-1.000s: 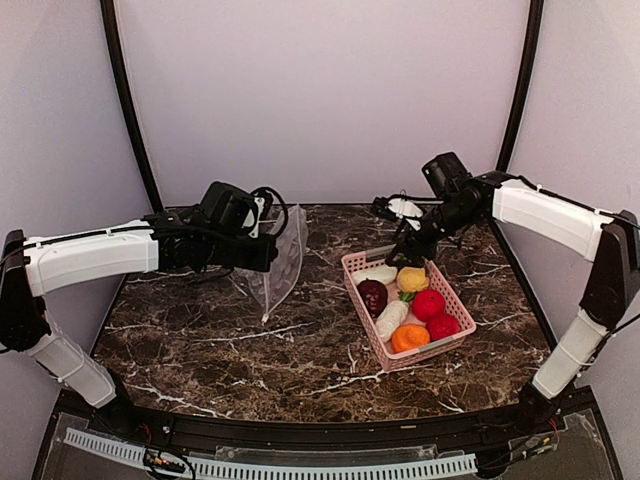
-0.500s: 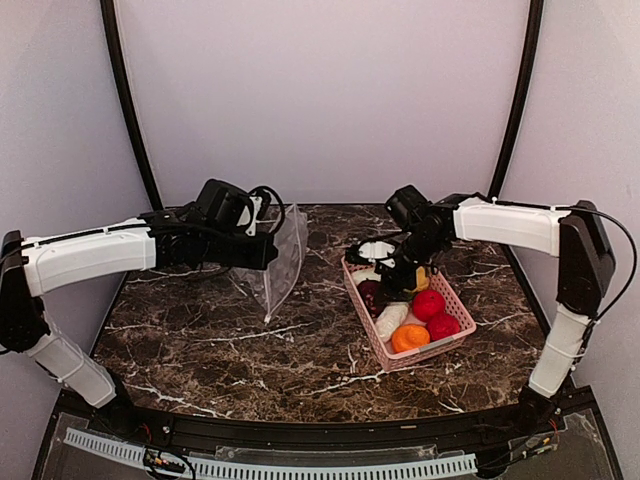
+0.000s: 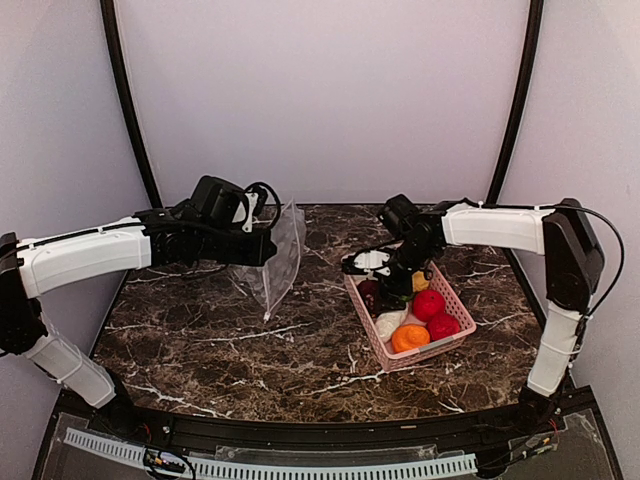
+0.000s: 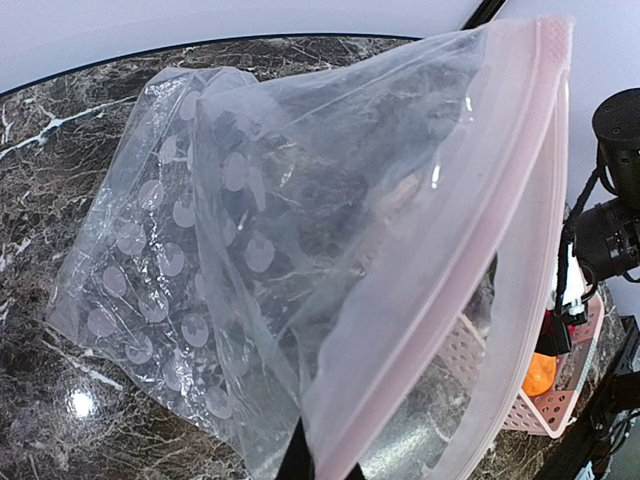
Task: Place the food in the zip-top bag and seal the zipper
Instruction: Pick up the fake fruit from the bin, then place the fake fruit in the zipper food storage bag, then adjust the zipper food storage bag at the center of the board.
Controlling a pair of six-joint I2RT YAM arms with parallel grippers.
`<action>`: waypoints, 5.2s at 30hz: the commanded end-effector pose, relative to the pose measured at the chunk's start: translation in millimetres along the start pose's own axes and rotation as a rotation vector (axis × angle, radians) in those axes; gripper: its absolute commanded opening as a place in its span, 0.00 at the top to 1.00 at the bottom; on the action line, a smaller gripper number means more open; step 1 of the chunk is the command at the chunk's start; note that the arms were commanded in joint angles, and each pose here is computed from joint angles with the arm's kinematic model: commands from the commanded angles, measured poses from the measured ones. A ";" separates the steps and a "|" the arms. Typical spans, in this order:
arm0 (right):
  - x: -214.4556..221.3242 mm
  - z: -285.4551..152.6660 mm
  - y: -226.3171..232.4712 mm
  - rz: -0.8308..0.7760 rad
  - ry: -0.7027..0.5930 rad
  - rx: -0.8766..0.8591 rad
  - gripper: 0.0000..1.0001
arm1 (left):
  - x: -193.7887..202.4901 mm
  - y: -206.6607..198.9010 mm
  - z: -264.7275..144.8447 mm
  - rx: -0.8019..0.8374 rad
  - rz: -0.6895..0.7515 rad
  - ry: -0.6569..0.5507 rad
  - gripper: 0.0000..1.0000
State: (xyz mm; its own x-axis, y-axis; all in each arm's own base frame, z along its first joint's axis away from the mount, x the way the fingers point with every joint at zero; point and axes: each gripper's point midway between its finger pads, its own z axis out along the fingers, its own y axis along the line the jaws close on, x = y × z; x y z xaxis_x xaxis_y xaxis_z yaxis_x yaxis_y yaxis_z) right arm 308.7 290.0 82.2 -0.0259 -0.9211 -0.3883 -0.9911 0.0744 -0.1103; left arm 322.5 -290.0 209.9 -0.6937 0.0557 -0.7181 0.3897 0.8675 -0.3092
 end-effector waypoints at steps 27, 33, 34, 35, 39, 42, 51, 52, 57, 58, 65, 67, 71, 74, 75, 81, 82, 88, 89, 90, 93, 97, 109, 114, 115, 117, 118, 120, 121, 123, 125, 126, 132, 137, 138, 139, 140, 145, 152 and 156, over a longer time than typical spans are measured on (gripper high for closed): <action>-24.7 -44.4 -6.9 0.004 -0.060 0.150 0.32 | -6.4 5.7 0.2 0.008 -0.017 -0.013 0.99; -53.6 -97.1 14.2 -0.003 -0.247 0.128 0.33 | -12.6 -7.8 4.7 0.082 0.049 -0.047 0.99; -59.5 -106.5 18.2 -0.003 -0.284 0.118 0.33 | -15.8 -10.8 4.1 0.094 0.043 -0.055 0.99; -65.7 -117.2 23.1 -0.007 -0.323 0.110 0.33 | -16.6 -14.7 3.5 0.114 0.028 -0.053 0.99; -99.2 -168.1 43.0 -0.007 -0.512 0.038 0.35 | -27.2 -30.3 1.6 0.185 -0.051 -0.077 0.99; -126.5 -199.7 59.9 0.017 -0.654 -0.083 0.36 | -28.3 -34.6 7.3 0.194 -0.121 -0.089 0.99; -182.1 -236.8 64.3 0.055 -0.856 -0.331 0.38 | -39.4 -57.1 18.7 0.199 -0.200 -0.085 0.99; -185.6 -238.6 64.5 0.059 -0.868 -0.353 0.38 | -39.2 -58.4 18.1 0.204 -0.209 -0.082 0.99; -193.2 -226.1 59.7 0.132 -0.862 -0.441 0.37 | -43.2 -74.9 8.8 0.305 -0.244 -0.104 0.99; -193.6 -222.2 60.2 0.143 -0.858 -0.462 0.37 | -42.6 -80.5 6.9 0.340 -0.262 -0.098 0.99; -194.4 -199.2 53.0 0.197 -0.827 -0.501 0.36 | -41.4 -92.0 -4.0 0.422 -0.295 -0.105 0.99; -194.1 -191.6 50.3 0.216 -0.815 -0.503 0.36 | -39.2 -93.4 -6.5 0.437 -0.288 -0.106 0.99; -192.0 -173.9 41.5 0.262 -0.780 -0.483 0.36 | -37.3 -95.1 -9.3 0.457 -0.283 -0.104 0.99; -189.3 -164.5 34.3 0.285 -0.756 -0.439 0.36 | -36.8 -96.1 -11.2 0.468 -0.288 -0.107 0.99; -187.5 -160.8 30.2 0.294 -0.744 -0.409 0.36 | -36.9 -95.9 -11.5 0.467 -0.288 -0.109 0.99; -172.0 -149.1 13.5 0.306 -0.682 -0.243 0.36 | -35.2 -94.0 -12.5 0.467 -0.294 -0.114 0.99; -169.5 -147.2 11.7 0.306 -0.672 -0.221 0.36 | -34.1 -93.3 -11.7 0.464 -0.297 -0.113 0.99; -156.8 -134.8 2.7 0.313 -0.612 -0.141 0.35 | -30.7 -91.5 -8.8 0.465 -0.315 -0.110 0.99; -155.6 -132.6 2.2 0.313 -0.606 -0.138 0.35 | -31.3 -92.4 -9.6 0.467 -0.315 -0.112 0.99; -154.5 -130.3 2.1 0.314 -0.598 -0.135 0.35 | -31.8 -92.8 -10.0 0.469 -0.314 -0.113 0.99; -150.7 -121.5 0.5 0.319 -0.569 -0.124 0.35 | -33.7 -93.8 -11.7 0.473 -0.312 -0.117 0.99; -143.6 -106.0 -8.5 0.300 -0.484 -0.020 0.35 | -35.7 -95.5 -13.9 0.479 -0.315 -0.123 0.99; -151.4 -93.7 14.0 0.117 -0.372 0.105 0.14 | -34.9 -94.1 -8.1 0.458 -0.322 -0.121 0.99; -159.7 -135.7 15.0 0.072 -0.444 0.156 0.01 | -26.3 -81.9 1.4 0.381 -0.329 -0.095 0.99; -159.8 -144.4 13.0 0.066 -0.453 0.179 0.01 | -25.5 -79.7 2.8 0.369 -0.329 -0.093 0.99; -157.5 -155.0 8.3 0.076 -0.461 0.211 0.01 | -22.2 -76.1 5.2 0.349 -0.329 -0.083 0.99; -154.8 -156.8 4.0 0.095 -0.457 0.228 0.01 | -21.8 -75.7 5.6 0.347 -0.329 -0.082 0.99; -147.8 -154.9 -7.6 0.144 -0.442 0.267 0.02 | -19.7 -74.9 7.6 0.342 -0.330 -0.075 0.99; -143.5 -151.2 -13.1 0.170 -0.431 0.281 0.03 | -19.5 -75.1 8.4 0.342 -0.330 -0.073 0.99; -136.6 -143.9 -23.5 0.229 -0.415 0.298 0.06 | -19.7 -76.0 9.2 0.344 -0.331 -0.069 0.99; -134.1 -136.2 -28.4 0.273 -0.407 0.281 0.11 | -21.1 -76.9 9.2 0.347 -0.332 -0.071 0.99; -133.9 -131.9 -30.8 0.290 -0.404 0.272 0.14 | -21.2 -77.6 9.1 0.350 -0.331 -0.069 0.99; -131.7 -116.6 -46.3 0.365 -0.390 0.233 0.34 | -22.8 -80.1 8.1 0.357 -0.326 -0.065 0.99; -125.0 -101.7 -50.1 0.402 -0.367 0.190 0.56 | -21.1 -79.6 8.0 0.357 -0.321 -0.060 0.99; -124.5 -99.3 -49.6 0.407 -0.365 0.178 0.61 | -20.4 -79.4 8.3 0.355 -0.319 -0.059 0.99; -124.1 -97.5 -48.8 0.412 -0.363 0.166 0.70 | -20.4 -78.5 8.6 0.352 -0.318 -0.060 0.99; -125.1 -98.7 -48.5 0.415 -0.367 0.158 0.80 | -19.2 -78.0 9.3 0.348 -0.315 -0.058 0.99; -140.9 -128.2 -38.3 0.402 -0.403 0.086 1.00 | -21.5 -72.7 10.8 0.308 -0.306 -0.062 0.99; -151.2 -156.6 -28.2 0.401 -0.435 0.041 1.00 | -14.3 -20.6 13.8 -0.032 -0.169 0.068 0.99; -146.8 -142.8 -27.4 0.413 -0.413 0.021 1.00 | -39.8 -33.0 -9.0 0.015 -0.059 0.012 0.99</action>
State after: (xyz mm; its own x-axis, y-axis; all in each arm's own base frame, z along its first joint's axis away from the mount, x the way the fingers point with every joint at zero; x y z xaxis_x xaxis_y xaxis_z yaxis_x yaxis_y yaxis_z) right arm 326.8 370.6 285.1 -0.3091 -0.5776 -0.7555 -0.9093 0.4124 0.0568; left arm 338.7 -339.8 239.9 -0.7595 -0.1190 -0.6395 0.2937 0.8144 -0.5004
